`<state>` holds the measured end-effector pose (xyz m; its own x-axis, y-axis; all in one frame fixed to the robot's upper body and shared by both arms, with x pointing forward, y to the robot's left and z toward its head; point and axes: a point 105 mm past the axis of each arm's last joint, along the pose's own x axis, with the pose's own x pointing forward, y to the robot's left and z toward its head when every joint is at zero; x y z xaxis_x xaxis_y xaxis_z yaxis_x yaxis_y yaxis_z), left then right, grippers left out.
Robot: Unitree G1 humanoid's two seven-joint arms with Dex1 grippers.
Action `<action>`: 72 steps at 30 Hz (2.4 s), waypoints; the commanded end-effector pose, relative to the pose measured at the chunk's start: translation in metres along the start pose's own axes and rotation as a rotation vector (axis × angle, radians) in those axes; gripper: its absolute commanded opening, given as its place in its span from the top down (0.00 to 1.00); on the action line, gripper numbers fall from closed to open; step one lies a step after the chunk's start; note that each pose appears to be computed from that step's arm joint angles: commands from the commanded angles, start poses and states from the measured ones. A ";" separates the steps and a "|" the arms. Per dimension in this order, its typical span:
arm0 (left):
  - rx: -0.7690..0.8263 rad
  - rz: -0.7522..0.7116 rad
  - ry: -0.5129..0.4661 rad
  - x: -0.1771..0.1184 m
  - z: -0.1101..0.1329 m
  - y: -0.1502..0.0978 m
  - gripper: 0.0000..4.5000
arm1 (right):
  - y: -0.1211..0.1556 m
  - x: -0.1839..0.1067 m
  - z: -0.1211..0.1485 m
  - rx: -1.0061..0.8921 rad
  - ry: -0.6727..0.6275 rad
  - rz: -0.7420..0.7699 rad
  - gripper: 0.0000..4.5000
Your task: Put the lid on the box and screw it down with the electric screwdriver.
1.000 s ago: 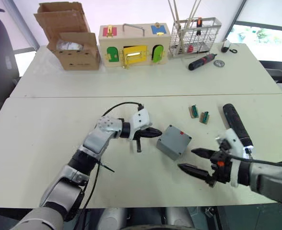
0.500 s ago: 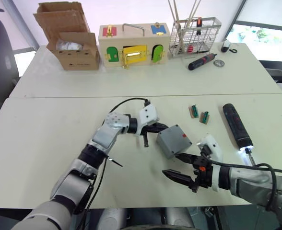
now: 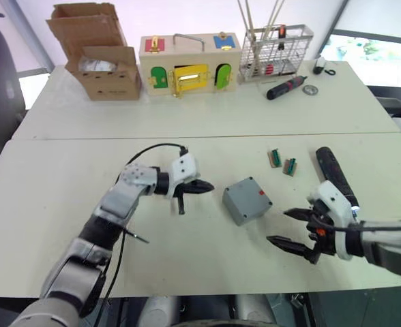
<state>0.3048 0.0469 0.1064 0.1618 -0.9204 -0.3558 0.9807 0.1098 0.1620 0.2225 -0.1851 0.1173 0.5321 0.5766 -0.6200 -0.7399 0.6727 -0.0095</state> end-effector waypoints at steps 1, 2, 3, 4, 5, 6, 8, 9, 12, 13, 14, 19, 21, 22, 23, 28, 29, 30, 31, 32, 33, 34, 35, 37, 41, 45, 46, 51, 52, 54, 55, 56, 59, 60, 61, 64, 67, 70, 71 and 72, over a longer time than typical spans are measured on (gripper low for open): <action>0.006 -0.059 -0.010 -0.003 0.012 -0.017 1.00 | -0.002 0.007 0.007 -0.069 -0.029 0.040 0.00; 0.002 -0.067 -0.006 -0.003 0.011 -0.019 1.00 | -0.002 0.009 0.008 -0.079 -0.030 0.048 0.00; -0.004 -0.072 -0.002 -0.003 0.011 -0.022 1.00 | -0.002 0.011 0.009 -0.090 -0.030 0.058 0.00; -0.009 -0.073 -0.001 -0.002 0.011 -0.023 1.00 | -0.003 0.012 0.009 -0.098 -0.031 0.063 0.00; -0.008 -0.079 -0.003 0.002 0.012 -0.026 1.00 | -0.001 0.015 0.010 -0.109 -0.030 0.081 0.00; -0.007 -0.081 -0.008 0.005 0.013 -0.027 1.00 | 0.001 0.017 0.011 -0.118 -0.029 0.102 0.00; -0.006 -0.073 -0.024 0.012 0.015 -0.027 1.00 | 0.006 0.020 0.012 -0.123 -0.031 0.134 0.00; -0.004 -0.065 -0.030 0.015 0.016 -0.025 1.00 | 0.008 0.021 0.012 -0.125 -0.031 0.145 0.00; 0.019 -0.036 -0.033 0.023 0.017 -0.018 1.00 | 0.015 0.022 0.012 -0.127 -0.031 0.169 0.00; 0.027 -0.025 -0.033 0.025 0.017 -0.016 1.00 | 0.016 0.023 0.012 -0.126 -0.032 0.171 0.00; 0.033 -0.017 -0.033 0.026 0.017 -0.013 1.00 | 0.017 0.023 0.012 -0.125 -0.033 0.173 0.00; 0.050 -0.002 -0.046 0.028 0.018 -0.008 1.00 | 0.025 0.024 0.012 -0.111 -0.042 0.177 0.00; 0.052 0.000 -0.048 0.028 0.018 -0.007 1.00 | 0.027 0.024 0.013 -0.102 -0.050 0.174 0.00; 0.053 0.000 -0.049 0.028 0.018 -0.007 1.00 | 0.027 0.024 0.013 -0.100 -0.053 0.171 0.00; 0.053 0.001 -0.049 0.028 0.018 -0.007 1.00 | 0.028 0.024 0.014 -0.098 -0.055 0.168 0.00; 0.029 0.076 -0.078 0.019 0.018 0.009 1.00 | 0.010 0.003 0.017 -0.058 -0.069 0.056 0.00; 0.024 0.108 -0.087 0.013 0.020 0.016 1.00 | 0.003 -0.007 0.019 -0.040 -0.081 0.020 0.00; 0.016 0.135 -0.103 0.007 0.022 0.023 1.00 | -0.002 -0.015 0.022 -0.021 -0.099 -0.003 0.00; 0.004 0.159 -0.125 0.001 0.026 0.028 1.00 | -0.005 -0.023 0.025 -0.004 -0.122 -0.019 0.00; -0.009 0.195 -0.162 -0.006 0.033 0.036 1.00 | -0.009 -0.030 0.031 0.016 -0.170 -0.034 0.00; -0.020 0.237 -0.199 -0.013 0.040 0.043 1.00 | -0.013 -0.036 0.039 0.027 -0.230 -0.051 0.00; -0.050 0.294 -0.238 -0.021 0.048 0.053 1.00 | -0.025 -0.043 0.052 0.046 -0.339 -0.114 0.00; -0.071 0.330 -0.262 -0.027 0.053 0.059 1.00 | -0.033 -0.047 0.061 0.063 -0.414 -0.158 0.00; -0.114 0.373 -0.321 -0.040 0.062 0.064 1.00 | -0.051 -0.053 0.074 0.102 -0.553 -0.242 0.00; -0.216 0.337 -0.396 -0.052 0.072 0.044 1.00 | -0.086 -0.027 0.080 0.116 -0.633 -0.431 0.00; -0.258 0.295 -0.393 -0.042 0.073 0.023 1.00 | -0.102 0.003 0.080 0.097 -0.634 -0.507 0.05; -0.263 0.290 -0.392 -0.038 0.074 0.020 1.00 | -0.105 0.010 0.078 0.094 -0.628 -0.514 0.11; -0.305 0.273 -0.385 -0.033 0.072 0.012 1.00 | -0.116 0.028 0.073 0.076 -0.608 -0.529 0.44; -0.308 0.276 -0.373 -0.034 0.069 0.011 1.00 | -0.116 0.032 0.070 0.065 -0.589 -0.514 0.51; -0.314 0.282 -0.352 -0.036 0.061 0.009 1.00 | -0.122 0.037 0.066 0.055 -0.566 -0.534 0.57; -0.316 0.282 -0.350 -0.037 0.060 0.008 1.00 | -0.124 0.038 0.065 0.054 -0.564 -0.541 0.57; -0.316 0.283 -0.351 -0.038 0.060 0.008 1.00 | -0.126 0.039 0.064 0.052 -0.563 -0.551 0.57; -0.310 0.288 -0.350 -0.039 0.060 0.010 1.00 | -0.130 0.045 0.063 0.056 -0.557 -0.550 0.57; -0.309 0.290 -0.350 -0.039 0.060 0.010 1.00 | -0.131 0.047 0.062 0.059 -0.555 -0.548 0.57; -0.307 0.290 -0.349 -0.038 0.060 0.010 1.00 | -0.132 0.049 0.063 0.063 -0.554 -0.545 0.57; -0.301 0.284 -0.349 -0.037 0.061 0.010 1.00 | -0.134 0.053 0.063 0.066 -0.553 -0.544 0.57; -0.293 0.281 -0.347 -0.035 0.062 0.009 1.00 | -0.138 0.056 0.063 0.069 -0.544 -0.548 0.57; -0.283 0.281 -0.345 -0.035 0.063 0.011 1.00 | -0.140 0.058 0.062 0.069 -0.533 -0.551 0.57; -0.281 0.285 -0.344 -0.035 0.062 0.011 1.00 | -0.140 0.059 0.061 0.070 -0.533 -0.551 0.57; -0.281 0.290 -0.343 -0.035 0.062 0.012 1.00 | -0.140 0.059 0.061 0.071 -0.534 -0.551 0.57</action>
<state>0.3038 0.0582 0.1665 0.4329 -0.9008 -0.0340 0.8941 0.4339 -0.1108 0.3802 -0.2208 0.1172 0.9546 0.2700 -0.1262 -0.2859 0.9492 -0.1312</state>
